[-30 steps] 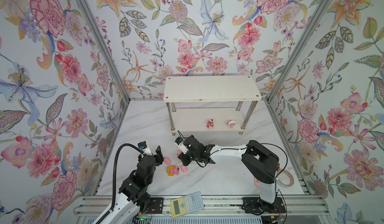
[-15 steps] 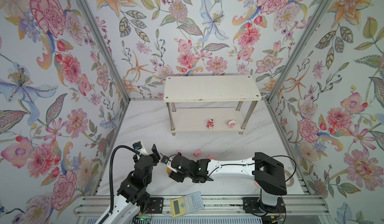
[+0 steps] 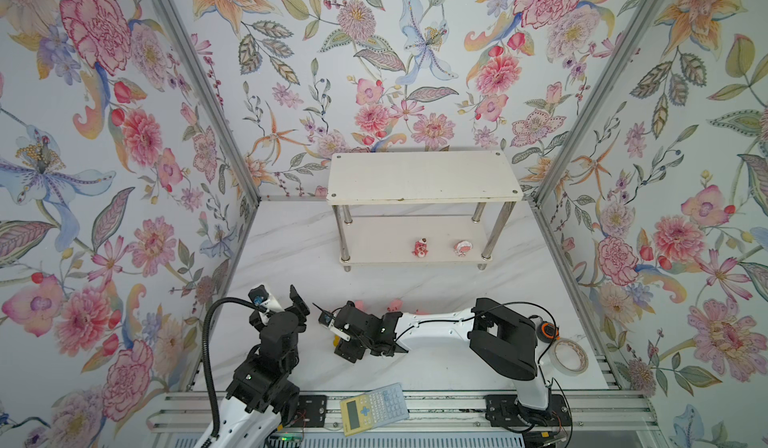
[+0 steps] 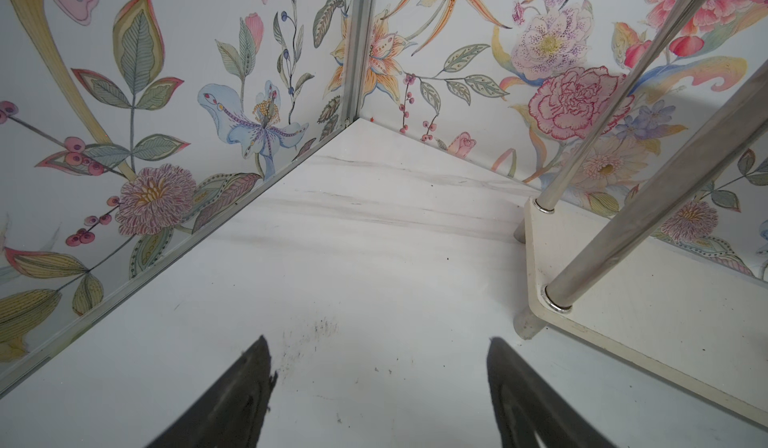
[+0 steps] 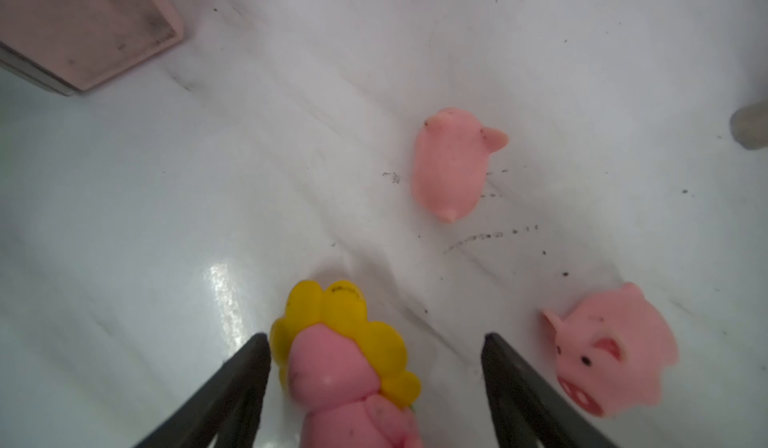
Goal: Place and organize the plastic toys onto the shelf
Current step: 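Lower the right gripper onto the yellow-maned pink pig and grasp it, then lift the yellow-maned pig with the right gripper toward the left gripper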
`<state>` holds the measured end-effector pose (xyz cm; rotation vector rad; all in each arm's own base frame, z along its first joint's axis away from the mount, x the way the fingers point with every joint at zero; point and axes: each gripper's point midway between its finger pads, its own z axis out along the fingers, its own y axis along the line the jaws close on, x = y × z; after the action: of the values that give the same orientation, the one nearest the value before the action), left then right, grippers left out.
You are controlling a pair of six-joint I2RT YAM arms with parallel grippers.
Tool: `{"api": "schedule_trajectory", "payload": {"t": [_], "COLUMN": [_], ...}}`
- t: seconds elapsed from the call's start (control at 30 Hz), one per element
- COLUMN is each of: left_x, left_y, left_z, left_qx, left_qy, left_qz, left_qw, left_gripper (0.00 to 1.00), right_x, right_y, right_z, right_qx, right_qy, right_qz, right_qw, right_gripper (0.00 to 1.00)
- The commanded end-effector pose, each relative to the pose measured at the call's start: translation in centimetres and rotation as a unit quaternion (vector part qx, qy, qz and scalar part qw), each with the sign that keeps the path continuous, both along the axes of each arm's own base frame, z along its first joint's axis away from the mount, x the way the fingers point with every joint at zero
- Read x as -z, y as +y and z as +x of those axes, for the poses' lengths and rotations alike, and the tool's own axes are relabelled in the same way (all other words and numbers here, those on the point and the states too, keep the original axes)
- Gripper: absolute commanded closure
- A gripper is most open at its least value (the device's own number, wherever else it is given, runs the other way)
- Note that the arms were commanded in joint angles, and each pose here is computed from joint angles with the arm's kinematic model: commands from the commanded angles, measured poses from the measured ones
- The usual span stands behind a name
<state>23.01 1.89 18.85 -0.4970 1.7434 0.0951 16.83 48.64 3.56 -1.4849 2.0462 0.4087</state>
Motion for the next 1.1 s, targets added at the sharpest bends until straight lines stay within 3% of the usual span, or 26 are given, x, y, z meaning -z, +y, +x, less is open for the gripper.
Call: {"api": "schedule_trajectory", "payload": {"t": [0.0,0.23,0.53,0.7,0.8,0.93,1.07], "left_x": [-0.1,0.4,1.0,1.3,0.7,0.5,-0.6], "left_y": [0.2,-0.3,-1.4,-3.9,-6.1,-9.3,-12.5], "left_z": [0.2,0.7,1.1,1.6,1.7,1.3,0.6], "left_qx": [-0.002,0.009,0.042,0.115,0.176,0.268,0.356], "left_qy": [0.006,0.012,0.005,-0.015,-0.043,-0.072,-0.1], "left_qz": [0.012,0.011,-0.004,-0.024,-0.042,-0.064,-0.092], "left_qw": [1.0,1.0,0.999,0.993,0.983,0.959,0.925], "left_gripper": [0.17,0.15,0.15,0.15,0.11,0.02,0.01], "right_x": [1.9,1.3,-3.6,-6.5,-9.0,-12.3,-14.8], "right_y": [-0.2,-0.4,-1.1,-1.5,-2.2,-3.8,-5.4], "right_z": [-0.5,-0.7,0.3,0.8,1.7,3.4,4.9], "right_qx": [-0.002,-0.013,-0.034,-0.046,-0.05,-0.053,-0.054], "right_qy": [0.056,0.15,0.264,0.318,0.347,0.378,0.396], "right_qz": [0.014,0.1,0.241,0.306,0.361,0.433,0.487], "right_qw": [0.998,0.983,0.933,0.896,0.864,0.817,0.776], "right_gripper": [0.19,0.42,0.74,0.83,0.84,0.86,0.87]}}
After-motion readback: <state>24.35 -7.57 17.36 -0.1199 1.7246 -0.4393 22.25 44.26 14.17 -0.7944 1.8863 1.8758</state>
